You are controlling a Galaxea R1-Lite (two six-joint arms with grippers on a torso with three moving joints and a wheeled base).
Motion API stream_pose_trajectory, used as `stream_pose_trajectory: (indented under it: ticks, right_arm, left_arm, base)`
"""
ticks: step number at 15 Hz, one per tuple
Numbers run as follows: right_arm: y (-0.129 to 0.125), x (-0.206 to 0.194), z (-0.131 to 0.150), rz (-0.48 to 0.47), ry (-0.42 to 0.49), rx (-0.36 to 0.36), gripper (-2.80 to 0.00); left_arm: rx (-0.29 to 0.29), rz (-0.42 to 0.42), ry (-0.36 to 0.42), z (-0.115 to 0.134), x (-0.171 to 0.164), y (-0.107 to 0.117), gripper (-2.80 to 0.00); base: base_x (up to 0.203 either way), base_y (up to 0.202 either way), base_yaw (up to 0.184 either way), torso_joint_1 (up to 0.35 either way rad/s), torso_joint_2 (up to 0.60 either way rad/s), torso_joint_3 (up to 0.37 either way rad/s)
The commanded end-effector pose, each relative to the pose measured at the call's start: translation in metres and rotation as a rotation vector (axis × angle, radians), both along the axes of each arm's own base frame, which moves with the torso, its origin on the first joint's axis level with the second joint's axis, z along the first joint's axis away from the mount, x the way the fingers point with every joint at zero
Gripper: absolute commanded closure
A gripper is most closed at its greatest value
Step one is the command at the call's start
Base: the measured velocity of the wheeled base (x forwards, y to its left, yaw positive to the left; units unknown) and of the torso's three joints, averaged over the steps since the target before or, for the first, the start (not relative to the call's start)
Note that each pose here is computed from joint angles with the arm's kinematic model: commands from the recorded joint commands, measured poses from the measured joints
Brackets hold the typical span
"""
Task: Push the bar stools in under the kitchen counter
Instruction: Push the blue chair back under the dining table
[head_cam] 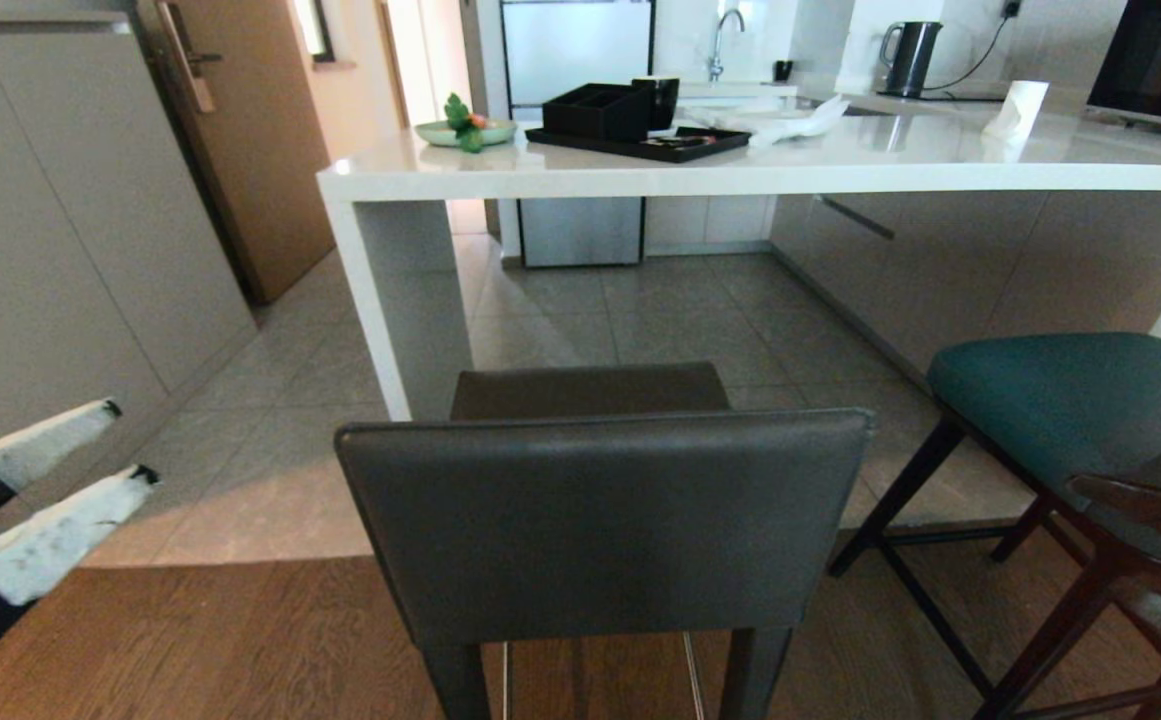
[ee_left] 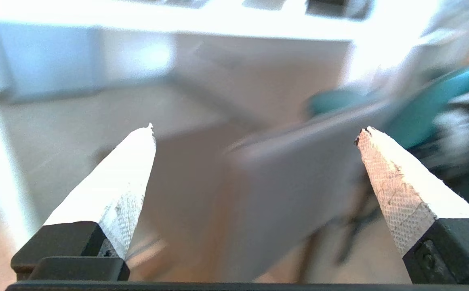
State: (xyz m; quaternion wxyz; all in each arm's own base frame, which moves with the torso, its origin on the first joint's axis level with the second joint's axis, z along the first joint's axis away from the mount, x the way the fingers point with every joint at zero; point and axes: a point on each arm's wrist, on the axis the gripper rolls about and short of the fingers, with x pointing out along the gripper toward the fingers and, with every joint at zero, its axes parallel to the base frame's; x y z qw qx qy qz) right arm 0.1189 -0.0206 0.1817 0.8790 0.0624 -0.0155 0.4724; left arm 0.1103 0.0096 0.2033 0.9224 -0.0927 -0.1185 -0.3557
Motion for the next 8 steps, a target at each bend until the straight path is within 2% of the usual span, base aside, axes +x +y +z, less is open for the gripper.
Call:
stream_pose_trajectory:
  ticks: [1,2,4,6,8]
  right_arm:
    - [0.017,-0.047,0.031,0.032,0.004,0.084,-2.8]
    - [0.022,-0.061,0.039,0.038,0.008,0.121,-2.8]
    - [0.033,-0.09,0.048,0.064,-0.041,0.139,-2.8]
    - [0.044,-0.126,0.057,0.188,-0.074,0.167,-2.8]
    - [0.05,-0.166,0.068,0.32,-0.081,0.201,-2.8]
  left_arm:
    - [-0.029,-0.071,-0.116,0.024,-0.041,-0.011,-2.8]
    - [-0.033,-0.108,-0.142,0.031,-0.058,-0.015,-2.8]
    - [-0.03,-0.133,-0.163,0.04,-0.089,-0.023,-2.8]
    - [-0.033,-0.153,-0.138,0.044,-0.118,-0.032,-2.8]
    - [-0.025,-0.209,-0.072,0.041,-0.146,-0.04,-2.8]
  base:
    - [0.0,0.0,0.0,0.0,0.0,0.0]
    - [0.0,0.0,0.0,0.0,0.0,0.0]
    - [0.0,0.0,0.0,0.0,0.0,0.0]
    - [0.0,0.0,0.0,0.0,0.0,0.0]
    - [0.0,0.0,0.0,0.0,0.0,0.0]
